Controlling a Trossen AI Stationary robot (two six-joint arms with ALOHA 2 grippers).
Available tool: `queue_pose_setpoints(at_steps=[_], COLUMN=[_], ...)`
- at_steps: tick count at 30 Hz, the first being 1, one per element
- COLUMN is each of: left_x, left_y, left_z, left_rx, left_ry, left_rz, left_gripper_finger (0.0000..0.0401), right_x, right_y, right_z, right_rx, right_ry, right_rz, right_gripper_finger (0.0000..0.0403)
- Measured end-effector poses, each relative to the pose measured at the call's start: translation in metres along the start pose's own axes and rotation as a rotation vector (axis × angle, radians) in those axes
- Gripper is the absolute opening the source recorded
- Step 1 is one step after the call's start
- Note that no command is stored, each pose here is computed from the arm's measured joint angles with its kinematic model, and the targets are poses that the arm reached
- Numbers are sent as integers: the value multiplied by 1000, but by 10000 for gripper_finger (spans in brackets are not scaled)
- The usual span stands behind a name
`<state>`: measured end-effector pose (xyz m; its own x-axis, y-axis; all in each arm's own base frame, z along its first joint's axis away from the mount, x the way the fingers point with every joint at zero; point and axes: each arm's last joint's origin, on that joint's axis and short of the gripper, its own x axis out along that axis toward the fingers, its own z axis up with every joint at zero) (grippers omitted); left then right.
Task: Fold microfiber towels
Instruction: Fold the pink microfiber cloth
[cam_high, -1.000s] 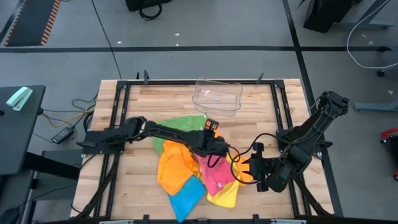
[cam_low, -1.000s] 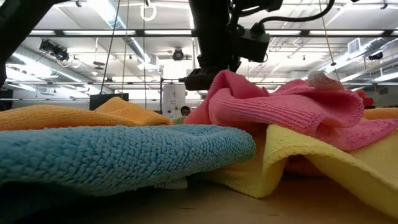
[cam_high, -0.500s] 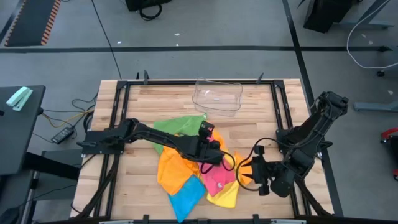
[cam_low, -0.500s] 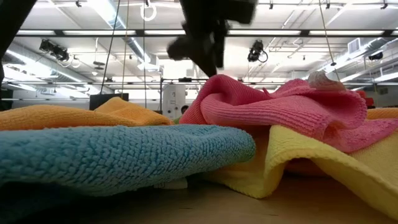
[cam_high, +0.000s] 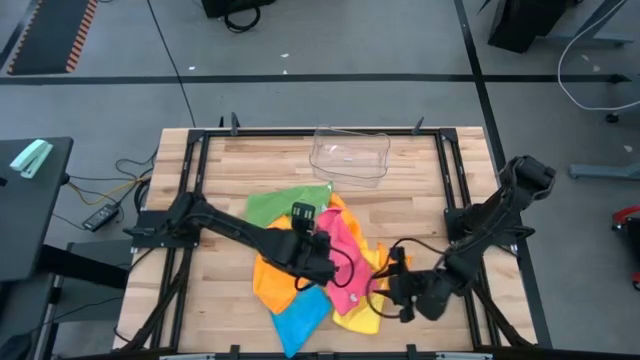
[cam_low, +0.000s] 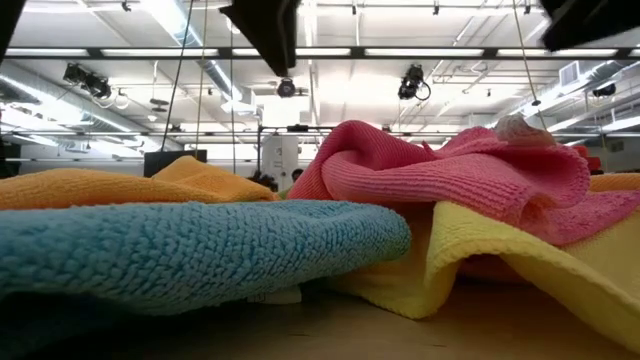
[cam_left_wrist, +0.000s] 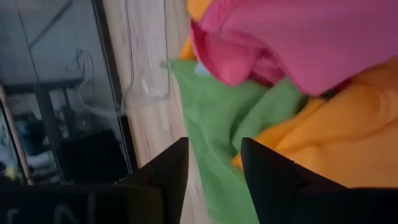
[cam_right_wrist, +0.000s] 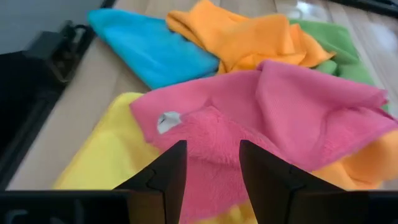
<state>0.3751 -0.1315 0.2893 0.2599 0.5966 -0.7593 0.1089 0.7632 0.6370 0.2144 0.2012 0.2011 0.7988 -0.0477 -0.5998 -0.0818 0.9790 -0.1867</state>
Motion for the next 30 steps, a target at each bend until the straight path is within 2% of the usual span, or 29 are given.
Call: queue_pose_setpoints(at_steps=[3,9,16,19,24,30], left_x=[-3,-5,-8,-11,-14,-14], left_y=[-2,-4,-5,-7,-10,-10], left_z=[-2,-7,-9,-10,-11,-11], left_rx=[-22,12,22,28,38,39], left_ry=[8,40,47,37,30,30], left_rz=[2,10,11,10,8,8], left_gripper_finger=[148,138,132,134,129,118], right_x=[18,46,82,91,98,97], right_y=[6,17,5,-1,-1,-2], right_z=[-1,11,16,17,13,10], right_rx=[-68,-171,-166,-120,-111,-99], right_ry=[-2,-9,45,54,82,111], right_rz=[-10,-29,-94,-59,-7,-10], right_gripper_finger=[156,171,182,180,176,140])
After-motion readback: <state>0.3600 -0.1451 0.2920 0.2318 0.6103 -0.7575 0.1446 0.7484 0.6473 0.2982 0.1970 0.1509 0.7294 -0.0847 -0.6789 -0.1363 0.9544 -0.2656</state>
